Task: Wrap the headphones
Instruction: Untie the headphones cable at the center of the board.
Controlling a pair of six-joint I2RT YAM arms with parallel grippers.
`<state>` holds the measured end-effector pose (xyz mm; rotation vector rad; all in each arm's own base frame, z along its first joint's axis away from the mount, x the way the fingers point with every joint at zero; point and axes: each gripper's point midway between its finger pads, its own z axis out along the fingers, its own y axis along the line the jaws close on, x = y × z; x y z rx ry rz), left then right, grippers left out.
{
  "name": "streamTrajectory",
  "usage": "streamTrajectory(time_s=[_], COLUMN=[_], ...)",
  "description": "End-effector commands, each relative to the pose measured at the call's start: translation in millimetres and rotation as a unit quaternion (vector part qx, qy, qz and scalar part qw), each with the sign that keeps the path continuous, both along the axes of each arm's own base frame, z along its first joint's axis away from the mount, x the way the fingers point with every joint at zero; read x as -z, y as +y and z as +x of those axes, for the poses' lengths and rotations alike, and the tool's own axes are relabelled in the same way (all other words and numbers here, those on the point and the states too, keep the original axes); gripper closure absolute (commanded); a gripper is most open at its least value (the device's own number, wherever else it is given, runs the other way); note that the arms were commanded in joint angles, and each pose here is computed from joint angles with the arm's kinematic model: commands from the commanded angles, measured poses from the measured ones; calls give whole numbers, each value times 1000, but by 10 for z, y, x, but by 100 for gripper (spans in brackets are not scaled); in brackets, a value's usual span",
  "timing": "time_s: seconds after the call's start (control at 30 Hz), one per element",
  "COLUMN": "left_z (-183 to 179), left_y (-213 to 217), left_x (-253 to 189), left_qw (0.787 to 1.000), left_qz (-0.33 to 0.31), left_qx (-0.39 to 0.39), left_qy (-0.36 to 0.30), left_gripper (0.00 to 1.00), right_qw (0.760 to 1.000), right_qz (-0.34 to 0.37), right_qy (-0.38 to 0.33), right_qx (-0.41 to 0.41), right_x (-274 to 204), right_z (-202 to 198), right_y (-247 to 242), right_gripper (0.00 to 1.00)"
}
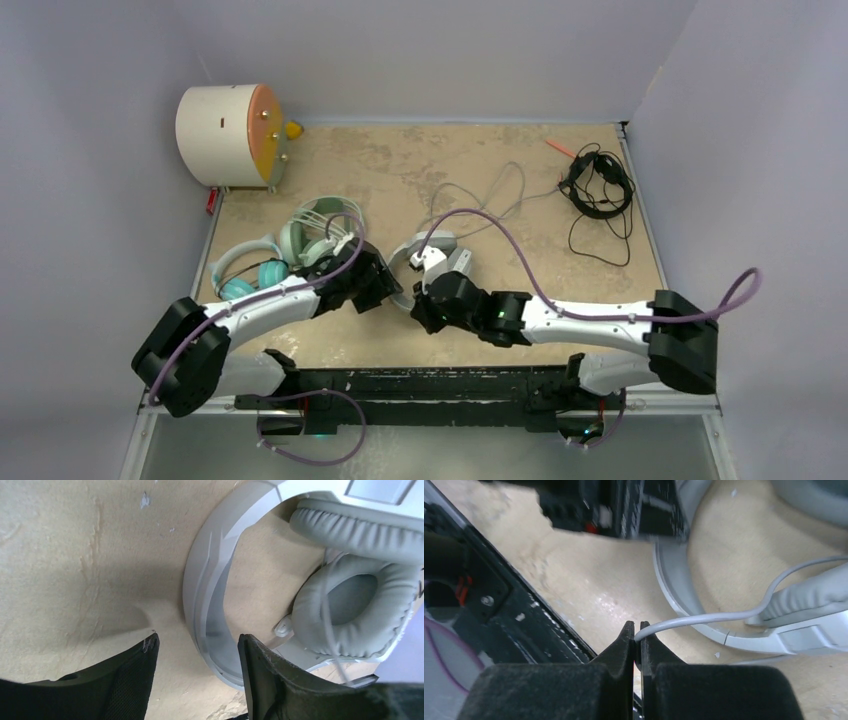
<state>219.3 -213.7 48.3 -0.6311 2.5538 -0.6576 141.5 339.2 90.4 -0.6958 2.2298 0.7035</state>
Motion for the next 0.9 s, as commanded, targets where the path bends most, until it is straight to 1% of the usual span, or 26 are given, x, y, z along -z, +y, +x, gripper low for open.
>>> streamTrajectory(time_s=[0.0, 0.13, 0.27, 0.4, 0.43, 0.47, 0.53, 0.57, 0.6, 0.63, 0.67, 0.77, 0.87], left_z=[-26, -2, 100, 250, 291, 328, 396, 414, 449, 465, 488, 517, 514], left_y=[-118, -195, -168, -100, -71, -46, -6, 31, 42, 71, 83, 119, 101], left_x=[54, 127, 202, 242, 242, 240, 210, 191, 148, 110, 65, -62, -149], left_qw=[1000, 999, 999, 997, 996, 995, 992, 989, 987, 985, 983, 977, 975], left_qz=[-14, -14, 12, 57, 73, 90, 125, 142, 154, 167, 176, 194, 196], left_qx=[-16, -28, -50, -56, -53, -46, -19, -10, -1, 8, 17, 39, 60], left_qy=[8, 13, 14, -4, -8, -14, -29, -33, -42, -48, -57, -76, -83], left_gripper=[43, 48, 54, 59, 62, 68, 81, 89, 93, 94, 94, 93, 92], right_qw=[999, 999, 998, 994, 992, 990, 986, 984, 981, 978, 976, 976, 985], right_qz=[-11, -24, -30, -43, -48, -52, -58, -65, -70, -76, -82, -84, -52], right_qy=[-25, -11, 24, 48, 52, 56, 59, 60, 62, 64, 67, 72, 73], right_qx=[33, 42, 51, 83, 105, 121, 146, 157, 170, 181, 190, 188, 148], right_x=[-365, -470, -482, -489, -495, -502, -516, -505, -494, -471, -453, -439, -506], right_z=[117, 179, 290, 448, 543, 608, 710, 742, 771, 789, 804, 802, 760], right_y=[-160, -297, -422, -688, -818, -923, -1125, -1215, -1297, -1378, -1442, -1495, -1345], right_gripper=[100, 100, 100, 100, 100, 100, 100, 99, 97, 95, 89, 52, 26])
